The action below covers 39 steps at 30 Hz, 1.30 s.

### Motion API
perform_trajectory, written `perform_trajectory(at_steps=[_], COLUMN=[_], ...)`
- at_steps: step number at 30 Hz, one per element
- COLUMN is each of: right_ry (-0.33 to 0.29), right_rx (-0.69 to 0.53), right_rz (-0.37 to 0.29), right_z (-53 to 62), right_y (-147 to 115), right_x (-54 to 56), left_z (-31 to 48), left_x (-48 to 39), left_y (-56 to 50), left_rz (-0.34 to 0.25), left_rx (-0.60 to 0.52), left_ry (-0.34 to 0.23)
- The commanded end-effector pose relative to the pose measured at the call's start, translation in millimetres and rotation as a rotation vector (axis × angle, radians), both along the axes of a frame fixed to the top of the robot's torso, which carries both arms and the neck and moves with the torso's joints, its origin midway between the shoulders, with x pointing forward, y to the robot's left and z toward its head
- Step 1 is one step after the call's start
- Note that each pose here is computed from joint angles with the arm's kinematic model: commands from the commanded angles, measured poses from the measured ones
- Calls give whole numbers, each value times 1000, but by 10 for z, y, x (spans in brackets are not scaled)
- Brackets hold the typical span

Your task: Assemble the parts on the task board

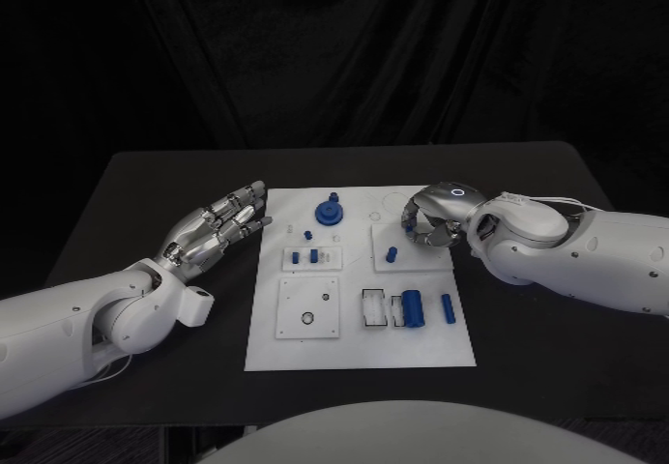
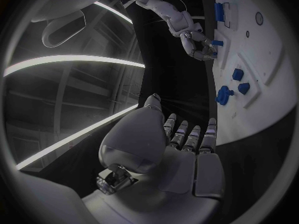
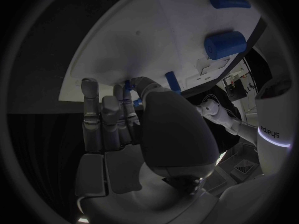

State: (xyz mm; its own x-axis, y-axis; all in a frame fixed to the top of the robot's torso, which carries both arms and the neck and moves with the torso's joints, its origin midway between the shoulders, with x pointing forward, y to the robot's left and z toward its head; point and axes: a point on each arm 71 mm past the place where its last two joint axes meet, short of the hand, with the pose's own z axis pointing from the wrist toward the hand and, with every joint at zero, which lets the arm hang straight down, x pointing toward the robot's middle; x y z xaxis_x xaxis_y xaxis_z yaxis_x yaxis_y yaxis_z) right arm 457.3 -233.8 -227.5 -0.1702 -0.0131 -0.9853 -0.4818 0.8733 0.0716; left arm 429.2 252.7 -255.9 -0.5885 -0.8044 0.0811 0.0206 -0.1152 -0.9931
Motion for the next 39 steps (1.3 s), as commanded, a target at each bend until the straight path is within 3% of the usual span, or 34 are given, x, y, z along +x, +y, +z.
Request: perform_trajectory(at_steps=[1,28,39], right_ry=[-16,-56,-88], right_rx=[5,37,44], right_rz=[7,10,2], right_z=[-2,32,202], right_y=[4,-29,-43], right_x=[-3,-19,10], left_z=[40,-37,-54], left_x=[-7,21,28], left_y=[-17,-17,-20], left_rz=[-9,-12,-12], left_rx=[-55,-37,-31], left_ry=[-43,-16,-8])
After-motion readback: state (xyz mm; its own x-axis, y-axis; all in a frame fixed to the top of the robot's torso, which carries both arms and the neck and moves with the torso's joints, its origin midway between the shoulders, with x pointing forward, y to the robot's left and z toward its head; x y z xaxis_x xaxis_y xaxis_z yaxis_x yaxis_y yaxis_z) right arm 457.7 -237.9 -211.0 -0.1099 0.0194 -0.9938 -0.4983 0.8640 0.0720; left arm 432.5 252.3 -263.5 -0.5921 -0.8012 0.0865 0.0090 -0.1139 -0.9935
